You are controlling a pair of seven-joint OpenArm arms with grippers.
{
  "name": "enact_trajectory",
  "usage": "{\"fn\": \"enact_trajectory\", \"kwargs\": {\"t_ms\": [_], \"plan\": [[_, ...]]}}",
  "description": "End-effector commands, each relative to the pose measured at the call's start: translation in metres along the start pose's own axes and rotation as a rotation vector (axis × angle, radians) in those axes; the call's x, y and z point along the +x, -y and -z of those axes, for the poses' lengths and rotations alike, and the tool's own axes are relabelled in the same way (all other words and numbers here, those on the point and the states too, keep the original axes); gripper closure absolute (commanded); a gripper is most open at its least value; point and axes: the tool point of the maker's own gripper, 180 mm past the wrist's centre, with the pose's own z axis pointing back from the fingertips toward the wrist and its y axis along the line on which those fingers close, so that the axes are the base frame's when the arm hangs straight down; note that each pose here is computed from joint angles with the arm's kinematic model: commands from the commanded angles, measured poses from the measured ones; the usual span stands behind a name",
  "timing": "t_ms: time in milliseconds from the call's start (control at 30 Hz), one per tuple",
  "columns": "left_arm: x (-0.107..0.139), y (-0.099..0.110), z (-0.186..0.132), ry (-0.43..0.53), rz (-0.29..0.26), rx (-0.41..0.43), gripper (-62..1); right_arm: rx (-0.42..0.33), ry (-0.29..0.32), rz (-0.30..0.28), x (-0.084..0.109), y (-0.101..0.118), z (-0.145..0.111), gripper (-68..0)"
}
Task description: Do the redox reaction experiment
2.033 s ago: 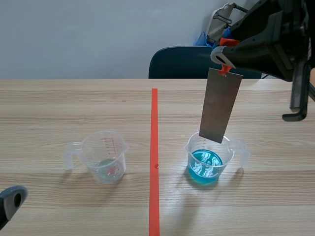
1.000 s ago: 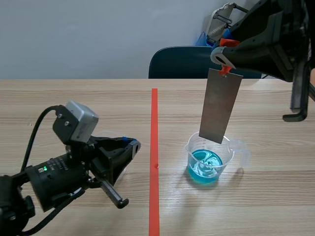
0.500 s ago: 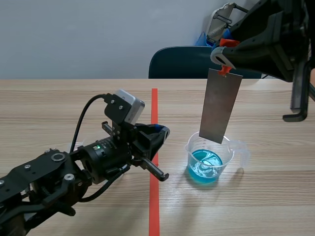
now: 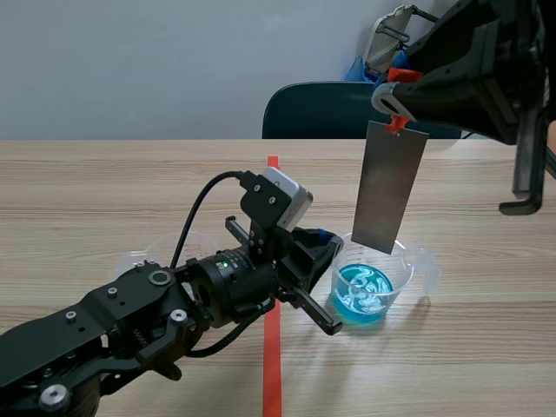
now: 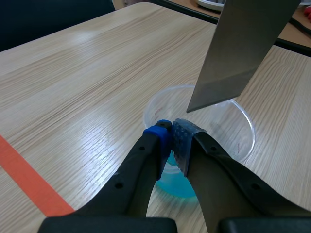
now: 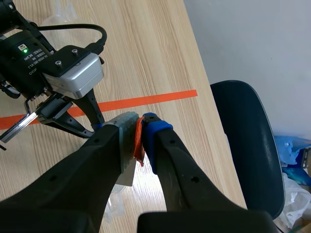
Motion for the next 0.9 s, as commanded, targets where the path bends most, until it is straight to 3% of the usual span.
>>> {"fn": "enact_trajectory", "kwargs": {"t_ms": [0,400,867], "plan": [[0.012,-0.002,0.002,0.040,0.003,0.004,-2.6,-0.021,0.018,-0.018,0.007,0.006,-0.003,-0.6],[0.006,-0.011,-0.008,0.025,0.019,0.025,-2.6,-0.021,0.018,-0.018,0.007,0.006,-0.003,-0.6],[0.020,0.006,-0.084,0.038,0.041,-0.024,-2.5,-0.023,0.017,-0.020,0.007,0.007,-0.003,-0.6]]}}
